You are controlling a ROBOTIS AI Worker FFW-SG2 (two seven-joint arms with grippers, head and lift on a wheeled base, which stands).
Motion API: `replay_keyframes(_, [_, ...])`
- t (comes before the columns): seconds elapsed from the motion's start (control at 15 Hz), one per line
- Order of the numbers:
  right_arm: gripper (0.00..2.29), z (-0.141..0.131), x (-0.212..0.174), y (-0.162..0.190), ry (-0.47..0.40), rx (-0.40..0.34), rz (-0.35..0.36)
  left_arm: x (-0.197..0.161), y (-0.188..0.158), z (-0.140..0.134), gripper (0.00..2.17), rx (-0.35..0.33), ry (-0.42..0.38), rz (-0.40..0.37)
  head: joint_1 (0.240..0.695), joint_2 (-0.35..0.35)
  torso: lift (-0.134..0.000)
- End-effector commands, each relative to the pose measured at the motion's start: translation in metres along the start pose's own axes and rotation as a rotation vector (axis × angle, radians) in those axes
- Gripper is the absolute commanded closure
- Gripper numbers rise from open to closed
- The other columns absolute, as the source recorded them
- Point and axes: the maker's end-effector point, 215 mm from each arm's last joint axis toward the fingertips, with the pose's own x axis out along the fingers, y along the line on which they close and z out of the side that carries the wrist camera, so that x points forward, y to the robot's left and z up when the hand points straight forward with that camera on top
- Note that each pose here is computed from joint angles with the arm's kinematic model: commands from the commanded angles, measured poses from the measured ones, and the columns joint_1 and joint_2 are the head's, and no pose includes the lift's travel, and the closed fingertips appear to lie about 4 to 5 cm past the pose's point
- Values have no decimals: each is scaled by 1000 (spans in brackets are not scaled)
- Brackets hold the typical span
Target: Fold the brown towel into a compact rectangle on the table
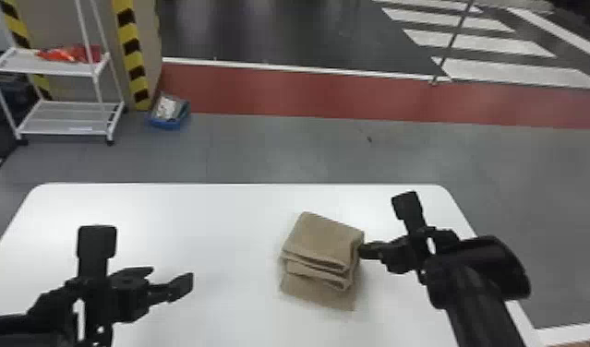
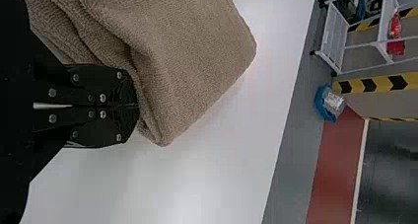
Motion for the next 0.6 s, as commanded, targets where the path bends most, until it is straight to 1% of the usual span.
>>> replay_keyframes(0.0, [1771, 12, 11, 13, -21, -46, 22, 0, 1, 1, 100, -1, -1, 2, 695, -161, 0])
replay_keyframes(0.07, [1771, 16, 16, 16, -25, -64, 25, 0, 1, 2, 100, 1, -4, 2, 695, -152, 0])
replay_keyframes(0.2, [1771, 27, 20, 29, -61, -124, 48, 0, 3, 3, 100, 0, -6, 4, 695, -131, 0])
replay_keyframes(0.27, [1771, 28, 16, 32, -67, -140, 59, -1, 3, 3, 100, -4, -7, 4, 695, -123, 0])
replay_keyframes(0.33, [1767, 20, 9, 31, -66, -147, 65, -2, 4, 4, 100, -6, -10, 3, 695, -116, 0])
replay_keyframes(0.4, [1767, 29, -6, 31, -86, -181, 72, -3, 6, 4, 100, -7, -10, 4, 695, -110, 0])
replay_keyframes(0.47, [1764, 31, -21, 29, -87, -222, 66, -4, 8, 4, 100, -9, -11, 7, 695, -106, 0])
replay_keyframes(0.53, [1760, 31, -32, 25, -94, -240, 52, -5, 10, 6, 100, -10, -14, 8, 695, -106, 0])
